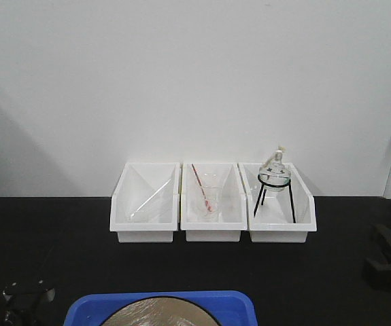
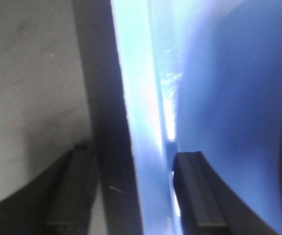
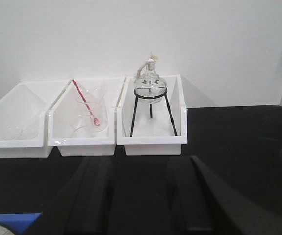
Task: Place disk in tray to left cabinet
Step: 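Move the right gripper to the tray rim opposite the left gripper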
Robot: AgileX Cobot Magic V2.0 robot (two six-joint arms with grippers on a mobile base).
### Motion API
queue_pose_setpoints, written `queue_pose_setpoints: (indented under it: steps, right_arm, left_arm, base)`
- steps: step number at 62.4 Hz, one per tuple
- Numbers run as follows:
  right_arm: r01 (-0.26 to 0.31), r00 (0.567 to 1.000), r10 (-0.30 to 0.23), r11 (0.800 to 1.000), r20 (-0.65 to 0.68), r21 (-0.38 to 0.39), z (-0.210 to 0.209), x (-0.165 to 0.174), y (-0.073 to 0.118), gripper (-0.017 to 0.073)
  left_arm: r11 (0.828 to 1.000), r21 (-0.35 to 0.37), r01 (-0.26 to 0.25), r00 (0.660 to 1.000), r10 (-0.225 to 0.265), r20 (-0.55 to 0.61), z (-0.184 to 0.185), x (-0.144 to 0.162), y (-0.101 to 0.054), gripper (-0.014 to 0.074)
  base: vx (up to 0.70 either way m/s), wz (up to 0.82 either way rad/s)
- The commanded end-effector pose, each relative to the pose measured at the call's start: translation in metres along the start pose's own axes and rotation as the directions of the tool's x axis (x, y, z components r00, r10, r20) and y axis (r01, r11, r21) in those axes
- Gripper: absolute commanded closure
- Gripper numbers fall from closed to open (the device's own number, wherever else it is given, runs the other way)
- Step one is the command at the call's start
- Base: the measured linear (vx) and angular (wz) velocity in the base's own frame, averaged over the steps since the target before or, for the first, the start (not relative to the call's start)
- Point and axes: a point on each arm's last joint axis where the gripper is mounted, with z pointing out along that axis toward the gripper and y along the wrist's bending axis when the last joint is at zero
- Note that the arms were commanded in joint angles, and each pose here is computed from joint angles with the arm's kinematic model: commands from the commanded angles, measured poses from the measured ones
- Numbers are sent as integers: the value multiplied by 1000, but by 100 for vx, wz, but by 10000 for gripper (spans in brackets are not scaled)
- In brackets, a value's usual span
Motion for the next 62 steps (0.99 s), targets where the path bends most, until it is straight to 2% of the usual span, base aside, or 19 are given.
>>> queue_pose_setpoints:
  steps: [1,15,29,36,44,49,56,62]
  right_arm:
    - [-7,999,7,1000,36,8,-4,-11,-2,226]
    - [-11,999,10,1000,33,23,-4,-11,-3,226]
    - [-11,999,10,1000,33,23,-4,-11,-3,226]
    - [-11,999,10,1000,33,23,-4,-11,-3,226]
    - [-12,999,12,1000,33,23,-4,-10,-3,226]
    - [-22,999,22,999,29,25,-4,-10,-3,226]
    - [-24,999,24,1000,27,11,-4,-9,-2,226]
    - [-43,999,44,999,12,-25,-1,-5,2,226]
  left_arm:
    - [1000,12,-8,999,8,38,-8,-6,-8,162]
    - [1000,18,-26,999,25,39,-7,-5,-15,165]
    - [1000,17,7,1000,-7,9,-7,-3,-15,179]
    - [999,1,37,999,-37,-10,-7,-1,-14,248]
    - [1000,-27,9,1000,-9,-19,-6,0,-14,375]
    - [1000,-27,6,1000,-7,-20,-6,0,-14,489]
    - [1000,-28,4,1000,-5,-16,-6,0,-14,601]
    - [1000,-29,3,1000,-3,-8,-6,-1,-14,601]
  base:
    - [0,0]
    - [0,0]
    - [0,0]
    - [0,0]
    - [0,0]
    - [0,0]
    - [0,0]
    - [0,0]
